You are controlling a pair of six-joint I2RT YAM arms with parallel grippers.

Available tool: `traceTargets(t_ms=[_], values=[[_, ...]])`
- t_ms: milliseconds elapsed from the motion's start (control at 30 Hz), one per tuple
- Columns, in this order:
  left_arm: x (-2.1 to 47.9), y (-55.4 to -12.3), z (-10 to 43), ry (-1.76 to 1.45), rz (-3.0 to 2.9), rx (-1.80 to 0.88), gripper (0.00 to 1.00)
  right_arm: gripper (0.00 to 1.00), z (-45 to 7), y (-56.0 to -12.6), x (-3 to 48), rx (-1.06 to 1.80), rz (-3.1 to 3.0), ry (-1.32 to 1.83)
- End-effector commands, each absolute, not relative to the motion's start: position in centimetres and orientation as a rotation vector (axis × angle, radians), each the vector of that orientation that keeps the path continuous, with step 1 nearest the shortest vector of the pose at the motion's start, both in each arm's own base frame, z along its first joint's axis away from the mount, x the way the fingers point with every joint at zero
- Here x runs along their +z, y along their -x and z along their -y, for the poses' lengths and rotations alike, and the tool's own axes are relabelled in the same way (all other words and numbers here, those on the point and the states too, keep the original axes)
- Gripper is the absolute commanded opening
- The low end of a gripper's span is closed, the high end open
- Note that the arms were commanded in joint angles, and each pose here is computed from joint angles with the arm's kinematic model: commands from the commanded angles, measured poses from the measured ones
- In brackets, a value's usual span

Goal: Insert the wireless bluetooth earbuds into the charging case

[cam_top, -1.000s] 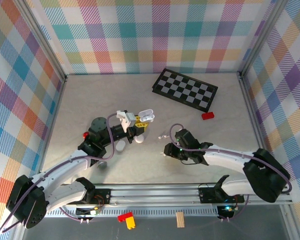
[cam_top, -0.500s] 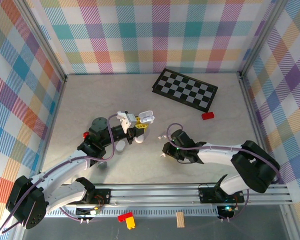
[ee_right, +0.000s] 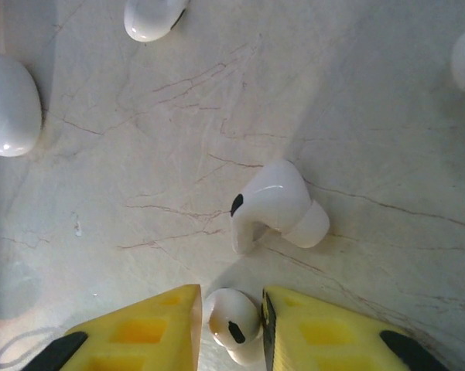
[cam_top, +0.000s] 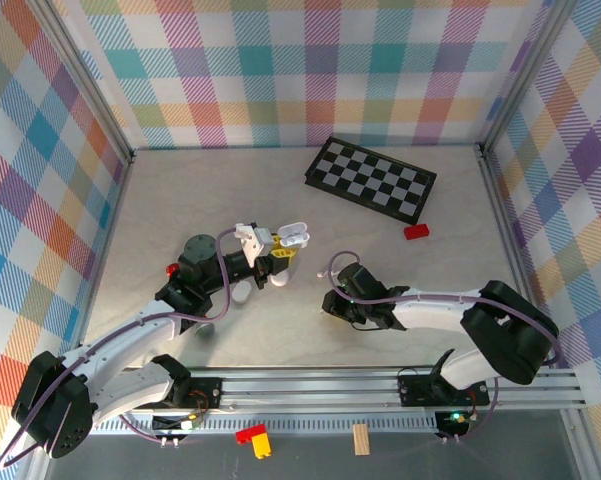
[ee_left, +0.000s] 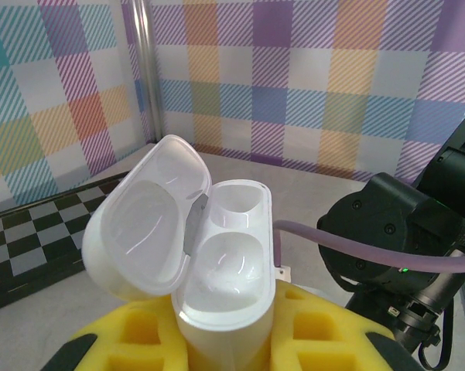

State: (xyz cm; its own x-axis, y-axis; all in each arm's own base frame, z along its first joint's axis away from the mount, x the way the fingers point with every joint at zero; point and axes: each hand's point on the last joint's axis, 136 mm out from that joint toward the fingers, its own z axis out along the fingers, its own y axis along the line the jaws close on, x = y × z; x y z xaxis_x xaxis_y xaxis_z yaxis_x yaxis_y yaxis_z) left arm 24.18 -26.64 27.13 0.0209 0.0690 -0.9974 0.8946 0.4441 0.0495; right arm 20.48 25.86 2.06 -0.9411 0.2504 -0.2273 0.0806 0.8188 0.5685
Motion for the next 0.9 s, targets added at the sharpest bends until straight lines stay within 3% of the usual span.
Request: traceTargets(t_ms=[0,300,867], values=[[27.9,-24.0,26.7,-0.939,-1.373,-0.81,0.1,0.25,-25.8,-19.9,1.5,0.751,-2.769,-0.155],[27.6,-24.1,26.6,-0.936,-1.386,-0.806,0.1,0.18,-25.6,-19.7,1.2,0.73,-2.777,-0.133],[24.3,-24.8,26.7,-0.936,-1.502,-0.796,0.1,0.17,-23.2,-22.7,6.8,0.559,-2.513,0.125]])
